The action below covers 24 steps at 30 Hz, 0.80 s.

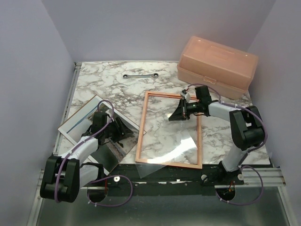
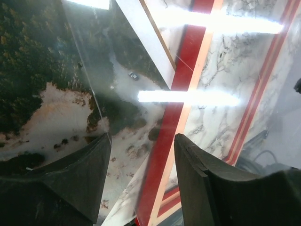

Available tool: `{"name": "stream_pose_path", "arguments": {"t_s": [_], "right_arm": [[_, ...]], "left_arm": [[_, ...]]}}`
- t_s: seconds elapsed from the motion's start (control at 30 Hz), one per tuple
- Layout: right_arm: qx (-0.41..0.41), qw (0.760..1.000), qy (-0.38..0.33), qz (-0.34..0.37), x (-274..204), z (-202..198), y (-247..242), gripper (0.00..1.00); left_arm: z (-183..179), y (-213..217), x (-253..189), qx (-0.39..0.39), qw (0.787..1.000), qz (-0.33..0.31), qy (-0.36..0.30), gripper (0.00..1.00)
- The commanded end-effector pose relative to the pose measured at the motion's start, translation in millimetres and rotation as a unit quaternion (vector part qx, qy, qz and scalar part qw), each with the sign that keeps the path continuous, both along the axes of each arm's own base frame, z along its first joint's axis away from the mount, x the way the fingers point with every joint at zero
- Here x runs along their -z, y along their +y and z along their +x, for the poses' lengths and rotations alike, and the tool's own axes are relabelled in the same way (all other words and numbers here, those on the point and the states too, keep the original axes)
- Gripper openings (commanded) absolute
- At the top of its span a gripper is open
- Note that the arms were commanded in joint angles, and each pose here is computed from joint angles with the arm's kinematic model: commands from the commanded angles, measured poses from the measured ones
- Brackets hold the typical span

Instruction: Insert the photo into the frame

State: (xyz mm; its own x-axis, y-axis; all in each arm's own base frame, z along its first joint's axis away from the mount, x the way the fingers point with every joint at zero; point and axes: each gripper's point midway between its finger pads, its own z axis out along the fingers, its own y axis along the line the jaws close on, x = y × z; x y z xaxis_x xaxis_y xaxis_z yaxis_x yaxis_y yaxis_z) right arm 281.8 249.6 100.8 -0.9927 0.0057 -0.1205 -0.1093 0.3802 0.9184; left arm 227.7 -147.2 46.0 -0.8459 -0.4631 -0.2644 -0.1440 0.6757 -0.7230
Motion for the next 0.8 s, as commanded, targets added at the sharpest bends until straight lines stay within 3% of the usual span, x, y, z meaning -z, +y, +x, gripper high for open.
{"name": "stream_pose_path", "arguments": {"t_s": [0.0, 0.33, 0.63, 0.77], "right_arm": [[0.012, 0.999, -0.026, -0.020, -22, -2, -3, 0.05], [0.093, 0.985, -0.116, -0.089, -103, 7, -24, 0.01], [0.208, 0.944, -0.197, -0.163, -180, 8, -65, 0.00], [0.224, 0.935, -0.211, -0.175, -197, 3, -73, 0.00]], "left_arm": [[2, 3, -15, 0.005, 1.000, 0.009, -0.019, 0.59], [-1, -1, -42, 0.018, 0.999, 0.011, -0.043, 0.64], [-8, -25, -40, 0.061, 0.995, 0.075, -0.031, 0.63], [-6, -36, -27, 0.074, 0.992, 0.099, -0.015, 0.58]]}}
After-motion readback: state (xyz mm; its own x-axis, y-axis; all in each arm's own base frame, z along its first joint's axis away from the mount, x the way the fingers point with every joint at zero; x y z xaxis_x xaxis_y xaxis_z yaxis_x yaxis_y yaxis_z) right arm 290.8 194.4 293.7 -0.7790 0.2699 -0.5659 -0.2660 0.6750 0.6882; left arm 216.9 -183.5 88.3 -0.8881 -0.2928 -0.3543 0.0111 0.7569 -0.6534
